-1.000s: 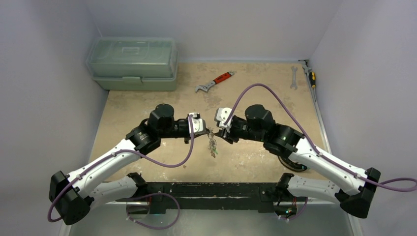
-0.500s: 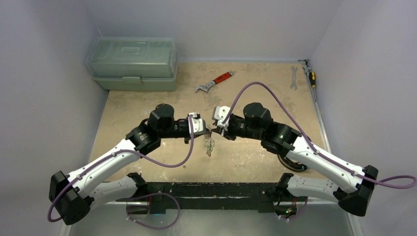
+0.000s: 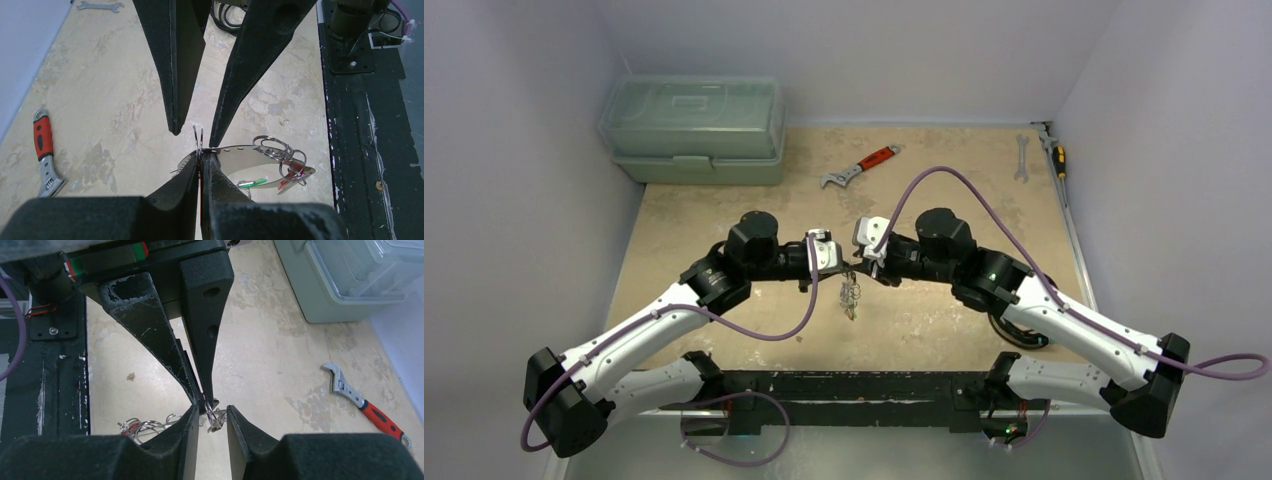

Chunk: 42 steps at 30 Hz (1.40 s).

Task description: Put the keys on the keyring

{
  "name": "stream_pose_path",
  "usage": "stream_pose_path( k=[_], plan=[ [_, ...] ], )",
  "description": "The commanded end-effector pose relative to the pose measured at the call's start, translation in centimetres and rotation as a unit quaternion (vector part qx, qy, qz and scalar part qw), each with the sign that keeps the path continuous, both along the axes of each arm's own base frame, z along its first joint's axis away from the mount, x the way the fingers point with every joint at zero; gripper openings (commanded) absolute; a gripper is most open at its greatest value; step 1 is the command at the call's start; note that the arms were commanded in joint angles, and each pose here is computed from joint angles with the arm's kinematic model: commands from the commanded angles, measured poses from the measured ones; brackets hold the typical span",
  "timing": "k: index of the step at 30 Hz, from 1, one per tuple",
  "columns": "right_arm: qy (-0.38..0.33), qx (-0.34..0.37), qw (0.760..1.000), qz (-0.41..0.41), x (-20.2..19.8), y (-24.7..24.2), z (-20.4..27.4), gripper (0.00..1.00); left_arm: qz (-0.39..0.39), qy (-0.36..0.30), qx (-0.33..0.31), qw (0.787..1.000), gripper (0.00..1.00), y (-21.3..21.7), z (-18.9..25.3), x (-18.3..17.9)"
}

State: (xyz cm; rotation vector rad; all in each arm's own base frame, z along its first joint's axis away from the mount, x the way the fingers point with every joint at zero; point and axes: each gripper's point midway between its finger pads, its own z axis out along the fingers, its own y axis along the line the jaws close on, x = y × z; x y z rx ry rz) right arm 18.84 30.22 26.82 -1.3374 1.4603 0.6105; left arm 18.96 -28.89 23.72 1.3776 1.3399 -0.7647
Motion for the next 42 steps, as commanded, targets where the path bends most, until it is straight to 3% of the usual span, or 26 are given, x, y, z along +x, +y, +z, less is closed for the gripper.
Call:
stream_pose_path(
  k=[1,12,18,23,27,30,32,37,40,42],
  plan=[
    [0.000,0.011,1.000,0.019,-0.5,0.7,0.4,0.30,-0.006,-0.040,-0.045,0.998,0.00,-0.6,4.0,0.3],
    [0.006,-0.009,1.000,0.001,0.5,0.8,-1.1,0.19,-0.006,-0.042,-0.047,0.998,0.00,-0.6,4.2,0.3],
    [0.005,-0.007,1.000,0.002,0.4,0.9,-1.1,0.01,-0.008,-0.042,-0.049,0.998,0.00,-0.6,4.3,0.2],
    [-0.008,0.013,1.000,0.000,0.4,0.7,-0.5,0.00,-0.009,-0.048,-0.057,0.997,0.00,-0.4,4.8,0.0],
    [-0.037,0.065,0.997,0.008,0.0,0.8,1.3,0.00,-0.008,-0.064,-0.076,0.995,0.37,-0.1,6.3,-0.4],
    [-0.059,0.123,0.990,0.020,-0.8,0.9,3.3,0.00,-0.006,-0.082,-0.093,0.992,0.53,0.3,7.5,-0.7],
    [-0.083,0.178,0.980,0.017,-1.2,0.4,5.4,0.00,0.000,-0.090,-0.101,0.991,0.60,0.8,8.1,-0.8],
    [-0.130,0.325,0.937,-0.016,-1.7,-1.9,10.3,0.00,0.018,-0.122,-0.157,0.980,0.61,1.9,11.3,-0.7],
    [-0.129,0.439,0.888,-0.037,-2.4,-4.2,12.2,0.00,0.016,-0.133,-0.196,0.971,0.61,2.7,13.1,-1.2],
    [-0.110,0.526,0.843,-0.030,-3.4,-5.9,13.6,0.00,0.007,-0.136,-0.220,0.966,0.61,3.1,13.9,-1.7]
  ],
)
